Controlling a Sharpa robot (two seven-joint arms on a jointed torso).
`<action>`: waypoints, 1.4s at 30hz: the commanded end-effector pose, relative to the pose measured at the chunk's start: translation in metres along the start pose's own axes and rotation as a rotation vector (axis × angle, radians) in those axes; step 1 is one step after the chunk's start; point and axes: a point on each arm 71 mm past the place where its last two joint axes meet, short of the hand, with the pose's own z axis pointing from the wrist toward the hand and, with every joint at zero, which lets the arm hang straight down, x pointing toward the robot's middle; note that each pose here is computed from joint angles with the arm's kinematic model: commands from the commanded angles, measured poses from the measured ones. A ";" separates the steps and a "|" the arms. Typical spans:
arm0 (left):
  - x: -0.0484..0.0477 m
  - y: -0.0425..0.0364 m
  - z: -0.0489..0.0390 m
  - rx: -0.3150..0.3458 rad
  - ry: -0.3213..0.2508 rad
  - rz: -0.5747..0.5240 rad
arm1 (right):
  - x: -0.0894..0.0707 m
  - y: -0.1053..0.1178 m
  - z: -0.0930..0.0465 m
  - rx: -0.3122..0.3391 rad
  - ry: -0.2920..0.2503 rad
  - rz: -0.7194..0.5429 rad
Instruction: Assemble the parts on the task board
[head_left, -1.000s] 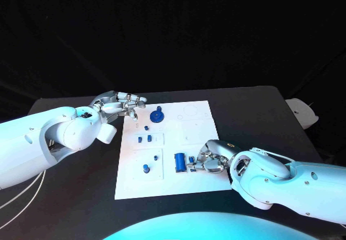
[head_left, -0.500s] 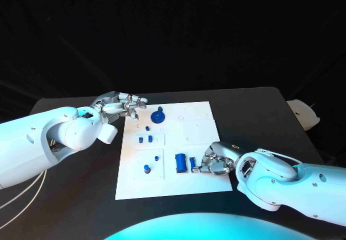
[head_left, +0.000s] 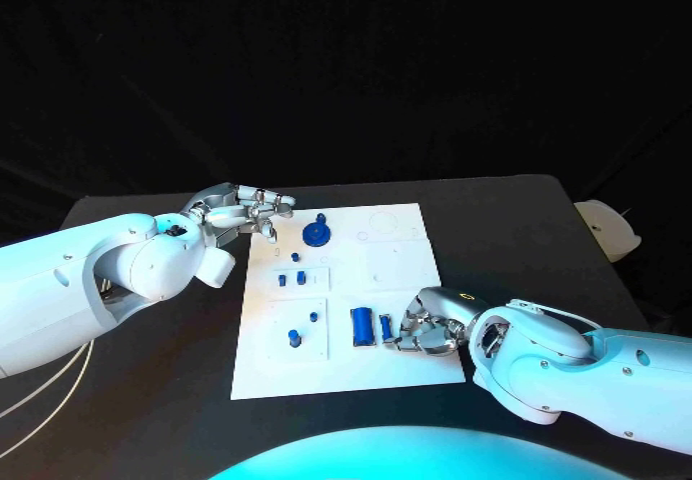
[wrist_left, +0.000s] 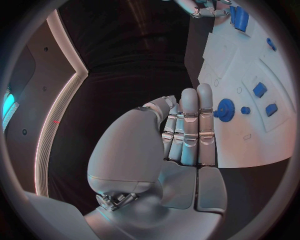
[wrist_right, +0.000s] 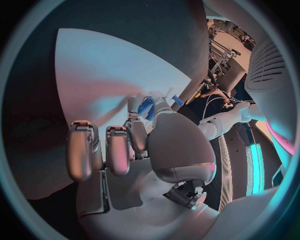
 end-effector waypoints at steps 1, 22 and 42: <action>0.0014 -0.0010 0.0006 0.005 0.007 0.001 | 0.001 0.000 0.001 -0.006 0.005 -0.011; 0.0001 -0.0004 0.0013 0.001 0.001 0.002 | 0.005 -0.003 0.009 0.028 0.034 0.006; -0.0005 -0.0002 0.0019 0.001 0.000 0.004 | 0.005 0.006 0.006 -0.016 0.016 0.051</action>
